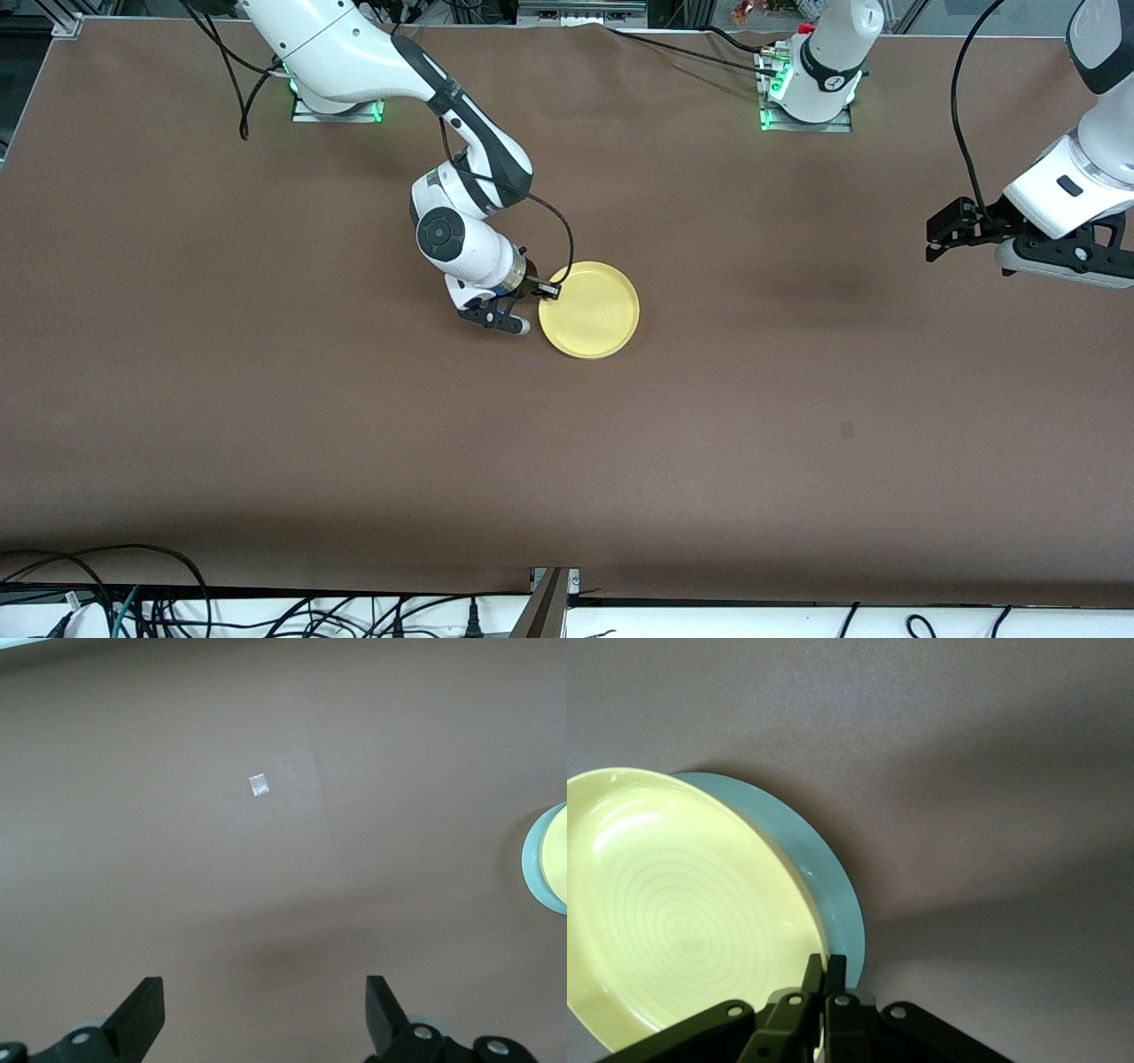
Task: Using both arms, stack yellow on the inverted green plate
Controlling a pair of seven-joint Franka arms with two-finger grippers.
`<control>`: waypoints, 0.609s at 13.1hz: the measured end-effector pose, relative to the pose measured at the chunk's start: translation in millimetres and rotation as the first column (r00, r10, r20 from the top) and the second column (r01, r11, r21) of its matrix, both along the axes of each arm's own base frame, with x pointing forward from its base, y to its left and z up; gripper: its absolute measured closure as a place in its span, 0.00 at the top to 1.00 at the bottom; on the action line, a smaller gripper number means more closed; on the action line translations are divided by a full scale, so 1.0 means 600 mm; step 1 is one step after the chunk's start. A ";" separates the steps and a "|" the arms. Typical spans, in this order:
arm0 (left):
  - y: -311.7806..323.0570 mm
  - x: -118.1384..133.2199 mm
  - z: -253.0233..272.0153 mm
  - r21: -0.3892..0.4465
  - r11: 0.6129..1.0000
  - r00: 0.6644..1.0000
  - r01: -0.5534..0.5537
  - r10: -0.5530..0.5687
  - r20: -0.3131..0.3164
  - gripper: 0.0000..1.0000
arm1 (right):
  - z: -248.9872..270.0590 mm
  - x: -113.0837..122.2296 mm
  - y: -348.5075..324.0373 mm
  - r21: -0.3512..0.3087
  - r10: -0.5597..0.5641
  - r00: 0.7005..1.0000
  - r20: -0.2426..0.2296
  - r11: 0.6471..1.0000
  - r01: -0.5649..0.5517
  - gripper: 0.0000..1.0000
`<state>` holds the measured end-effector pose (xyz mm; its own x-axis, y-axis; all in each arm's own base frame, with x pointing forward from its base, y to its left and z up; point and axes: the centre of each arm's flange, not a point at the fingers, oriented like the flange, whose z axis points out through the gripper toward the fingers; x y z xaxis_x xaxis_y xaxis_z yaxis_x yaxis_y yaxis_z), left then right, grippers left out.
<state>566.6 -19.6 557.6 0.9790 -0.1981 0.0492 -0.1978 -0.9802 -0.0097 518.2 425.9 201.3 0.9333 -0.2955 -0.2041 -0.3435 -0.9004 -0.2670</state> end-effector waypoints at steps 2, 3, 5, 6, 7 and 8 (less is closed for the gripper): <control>-0.007 0.002 0.002 0.002 1.000 1.000 0.011 -0.011 0.014 1.00 | 0.001 0.001 0.000 -0.002 -0.023 1.000 -0.006 1.000 0.023 0.18; -0.013 0.002 0.003 0.004 1.000 1.000 0.019 -0.019 0.017 1.00 | 0.009 0.003 0.002 0.001 -0.035 0.999 -0.003 0.999 0.035 0.29; -0.017 0.002 0.003 0.005 1.000 1.000 0.024 -0.024 0.017 1.00 | 0.051 0.019 -0.001 0.014 -0.044 0.999 0.026 0.999 0.044 0.50; -0.016 0.002 0.003 0.005 1.000 1.000 0.022 -0.023 0.017 1.00 | 0.084 0.037 -0.015 0.003 -0.046 0.998 0.033 0.999 0.045 0.62; -0.015 0.002 0.003 0.005 1.000 1.000 0.021 -0.021 0.017 1.00 | 0.120 0.059 -0.037 -0.024 -0.032 0.999 0.031 0.999 0.033 0.71; -0.014 0.002 0.003 0.005 1.000 1.000 0.020 -0.020 0.017 1.00 | 0.157 0.086 -0.069 -0.061 -0.002 1.000 0.024 0.998 0.003 0.82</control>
